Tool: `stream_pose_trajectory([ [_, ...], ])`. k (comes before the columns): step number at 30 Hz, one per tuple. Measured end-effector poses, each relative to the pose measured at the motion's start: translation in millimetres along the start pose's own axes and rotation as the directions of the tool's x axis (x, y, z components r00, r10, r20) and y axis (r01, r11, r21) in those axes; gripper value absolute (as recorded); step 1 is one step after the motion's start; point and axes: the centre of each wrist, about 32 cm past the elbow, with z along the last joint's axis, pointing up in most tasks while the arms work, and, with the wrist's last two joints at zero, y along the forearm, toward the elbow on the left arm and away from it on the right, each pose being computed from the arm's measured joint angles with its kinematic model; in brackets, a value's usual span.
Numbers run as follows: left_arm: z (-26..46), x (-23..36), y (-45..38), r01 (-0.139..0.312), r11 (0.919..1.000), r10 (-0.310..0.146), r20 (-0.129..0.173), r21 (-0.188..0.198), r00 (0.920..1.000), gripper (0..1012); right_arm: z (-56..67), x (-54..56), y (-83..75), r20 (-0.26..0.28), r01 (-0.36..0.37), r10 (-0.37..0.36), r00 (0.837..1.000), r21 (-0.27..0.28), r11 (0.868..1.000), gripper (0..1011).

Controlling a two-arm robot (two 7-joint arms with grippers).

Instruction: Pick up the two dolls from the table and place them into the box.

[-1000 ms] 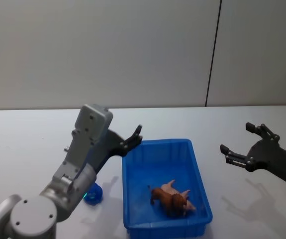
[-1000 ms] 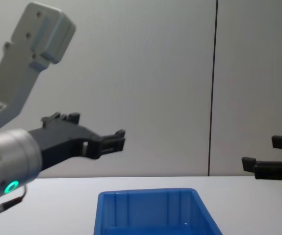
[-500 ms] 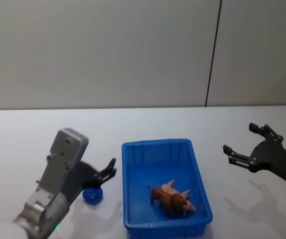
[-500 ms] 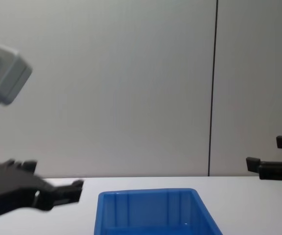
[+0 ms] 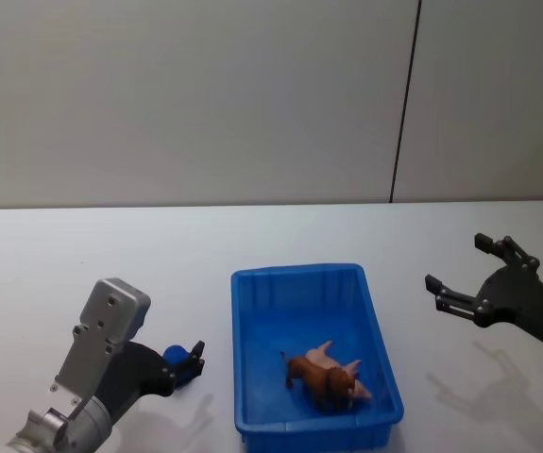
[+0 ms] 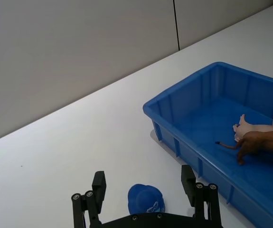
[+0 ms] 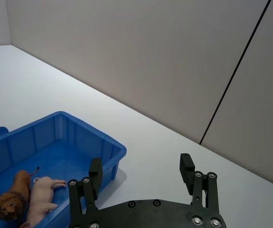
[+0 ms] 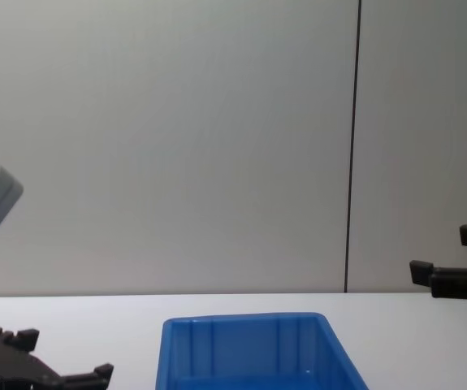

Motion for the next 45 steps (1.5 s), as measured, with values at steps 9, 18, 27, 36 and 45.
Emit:
stream_pose_trajectory([
  [9, -16.8, 10.0, -12.7, 0.033, 0.9992, -0.033, -0.009, 0.025, 0.9994, 1003, 0.0, 0.0, -0.3, 0.0, 0.001, -0.001, 1.0, 0.0, 1.0, 1001],
  [18, -30.9, 18.1, -25.5, 0.056, 0.9974, -0.055, -0.022, 0.047, 0.9983, 1003, -0.2, 0.0, -0.5, 0.0, 0.0, 0.0, 1.0, 0.0, 1.0, 1001],
  [27, -43.7, 25.2, -35.9, 0.077, 0.9946, -0.074, -0.04, 0.07, 0.9965, 974, -0.2, 0.0, -0.5, 0.0, 0.0, 0.0, 1.0, 0.0, 1.0, 1001],
  [36, -51.0, 30.9, -42.4, 0.091, 0.9922, -0.086, -0.054, 0.086, 0.9948, 760, -0.2, -0.1, -0.5, 0.0, 0.0, 0.0, 1.0, -0.001, 1.0, 1001],
  [45, -52.8, 35.1, -44.5, 0.095, 0.9917, -0.09, -0.055, 0.087, 0.9944, 564, -0.2, 0.0, -0.5, 0.0, 0.0, 0.0, 1.0, -0.001, 1.0, 1001],
])
